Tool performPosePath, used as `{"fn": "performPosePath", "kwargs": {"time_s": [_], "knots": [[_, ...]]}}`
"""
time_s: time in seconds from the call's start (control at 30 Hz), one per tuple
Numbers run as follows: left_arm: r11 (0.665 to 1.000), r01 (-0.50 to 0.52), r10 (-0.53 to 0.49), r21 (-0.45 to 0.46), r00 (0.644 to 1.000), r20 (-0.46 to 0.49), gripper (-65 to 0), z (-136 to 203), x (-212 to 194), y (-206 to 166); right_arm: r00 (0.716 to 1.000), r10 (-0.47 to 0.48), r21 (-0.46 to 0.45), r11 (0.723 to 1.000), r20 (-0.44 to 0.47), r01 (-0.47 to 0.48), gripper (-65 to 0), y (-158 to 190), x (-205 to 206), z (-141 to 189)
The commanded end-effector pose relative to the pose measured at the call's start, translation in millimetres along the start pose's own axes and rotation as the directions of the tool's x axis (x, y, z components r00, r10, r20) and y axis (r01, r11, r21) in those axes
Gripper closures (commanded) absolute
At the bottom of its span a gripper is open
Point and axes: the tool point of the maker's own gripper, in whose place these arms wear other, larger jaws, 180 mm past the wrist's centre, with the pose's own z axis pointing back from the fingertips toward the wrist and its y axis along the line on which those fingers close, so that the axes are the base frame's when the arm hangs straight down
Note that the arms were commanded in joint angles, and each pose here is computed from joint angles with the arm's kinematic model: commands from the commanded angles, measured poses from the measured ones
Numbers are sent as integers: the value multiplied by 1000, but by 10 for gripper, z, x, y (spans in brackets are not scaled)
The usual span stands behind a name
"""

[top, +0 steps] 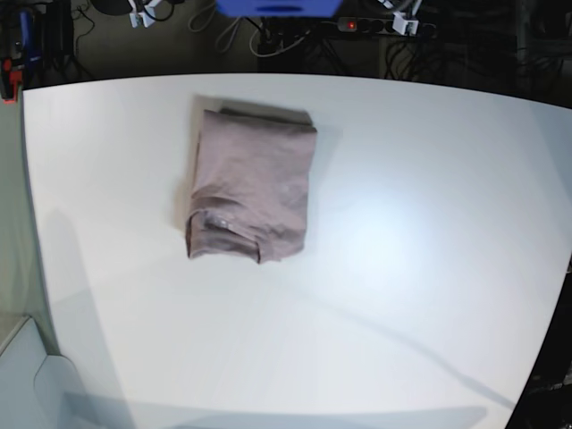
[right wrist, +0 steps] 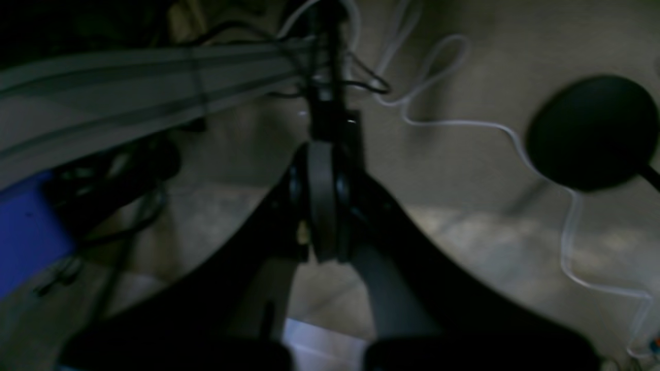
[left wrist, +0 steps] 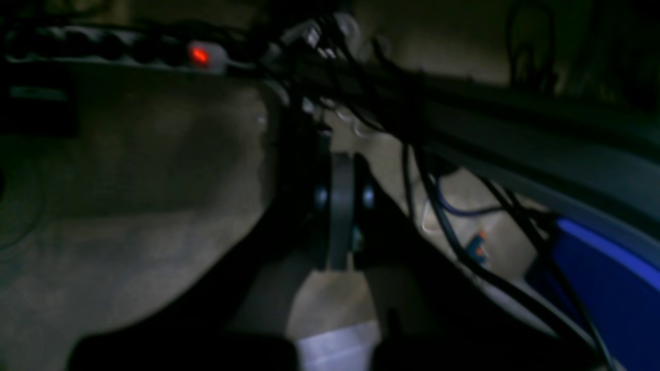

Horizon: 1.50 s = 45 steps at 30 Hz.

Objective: Layout the t-shirt on the table in an organized manner, then fold the t-shirt properly

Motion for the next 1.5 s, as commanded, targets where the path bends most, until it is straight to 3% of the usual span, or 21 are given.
{"fn": "performPosePath", "kwargs": {"time_s": [0.0,0.17,0.27,0.33,0.43,0.57,0.83,1.07,1.47], "knots": [[1000,5,-5,-10,1000,9,-1,7,44,9,1000,7,14,1000,3,-7,0,-6,15,2],[999,22,-22,-27,1000,9,-1,-58,151,-56,999,14,76,997,-37,-11,0,165,-94,-111],[999,20,-19,-36,999,27,-1,-108,289,-96,997,64,-71,995,-31,-66,0,-104,-100,-121],[999,8,-8,-53,1000,11,-1,-143,261,-159,993,114,-191,975,-31,-117,0,-303,-101,-99],[993,24,-25,116,1000,7,-2,-162,259,114,982,185,-343,921,-37,-186,0,-544,-97,-30],[966,38,-40,254,999,3,-2,-194,232,232,960,279,-430,863,-35,-267,0,-625,21,-15],[927,52,-61,371,998,13,-2,-175,364,401,930,361,-478,807,-63,-346,0,-559,30,-41],[881,68,-92,469,995,28,-2,-104,541,594,934,354,-473,815,-53,-335,0,-466,62,-105],[881,85,-111,466,993,29,-2,-112,572,580,937,344,-467,819,-62,-332,0,-457,32,-120]]}}
